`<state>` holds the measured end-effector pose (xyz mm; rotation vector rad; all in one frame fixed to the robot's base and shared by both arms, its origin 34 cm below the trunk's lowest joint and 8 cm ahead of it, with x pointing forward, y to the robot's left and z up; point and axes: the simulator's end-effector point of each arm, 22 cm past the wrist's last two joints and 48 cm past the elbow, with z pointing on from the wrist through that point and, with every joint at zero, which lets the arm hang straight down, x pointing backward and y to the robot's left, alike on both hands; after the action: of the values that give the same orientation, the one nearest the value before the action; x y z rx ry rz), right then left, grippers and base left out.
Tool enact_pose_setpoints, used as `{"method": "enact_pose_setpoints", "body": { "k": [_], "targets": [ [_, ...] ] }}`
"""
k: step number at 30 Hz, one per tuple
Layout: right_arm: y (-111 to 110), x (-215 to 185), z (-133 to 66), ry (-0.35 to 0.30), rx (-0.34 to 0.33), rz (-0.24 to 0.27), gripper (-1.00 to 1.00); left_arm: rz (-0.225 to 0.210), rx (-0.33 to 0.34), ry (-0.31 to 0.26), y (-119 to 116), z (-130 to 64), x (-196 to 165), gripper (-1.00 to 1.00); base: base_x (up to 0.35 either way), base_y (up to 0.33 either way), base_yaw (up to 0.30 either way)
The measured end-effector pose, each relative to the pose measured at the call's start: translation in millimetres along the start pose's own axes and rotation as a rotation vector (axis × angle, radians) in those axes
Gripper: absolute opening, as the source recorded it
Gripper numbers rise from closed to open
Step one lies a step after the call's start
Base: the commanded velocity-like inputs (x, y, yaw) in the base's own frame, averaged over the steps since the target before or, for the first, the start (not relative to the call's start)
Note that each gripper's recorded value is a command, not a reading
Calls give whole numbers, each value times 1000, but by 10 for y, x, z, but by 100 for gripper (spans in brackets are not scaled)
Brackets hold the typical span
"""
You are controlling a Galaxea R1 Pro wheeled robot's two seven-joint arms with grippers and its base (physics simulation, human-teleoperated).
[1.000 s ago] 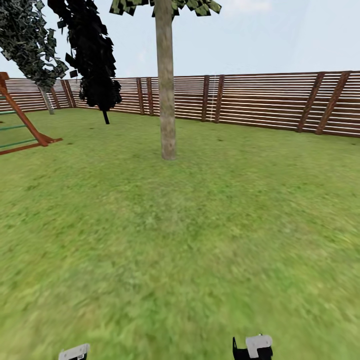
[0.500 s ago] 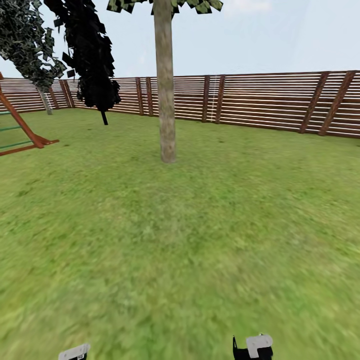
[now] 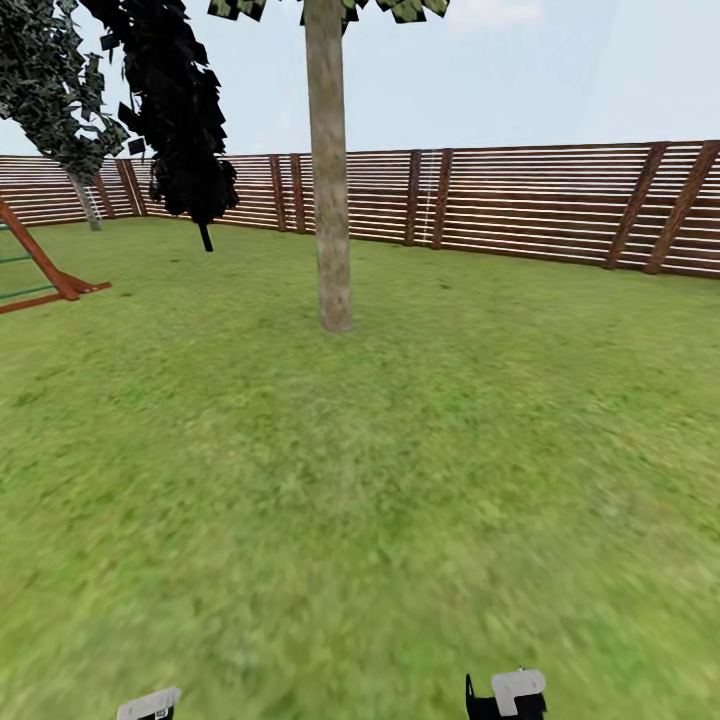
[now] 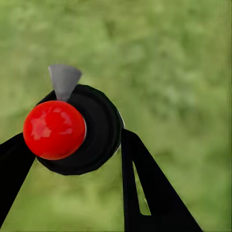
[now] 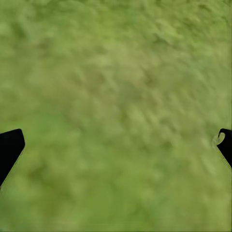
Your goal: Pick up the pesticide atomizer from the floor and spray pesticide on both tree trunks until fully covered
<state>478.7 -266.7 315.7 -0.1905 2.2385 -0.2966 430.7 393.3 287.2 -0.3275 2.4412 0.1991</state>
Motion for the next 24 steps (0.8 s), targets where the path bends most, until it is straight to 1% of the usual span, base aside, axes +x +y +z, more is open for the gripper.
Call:
{"method": "enact_pose_setpoints", "body": {
  "k": [24],
  "targets": [
    [11,-3,-1,0,-1,1,100,-1,0,0,1,0,0,-100,340,0,0]
  ]
}}
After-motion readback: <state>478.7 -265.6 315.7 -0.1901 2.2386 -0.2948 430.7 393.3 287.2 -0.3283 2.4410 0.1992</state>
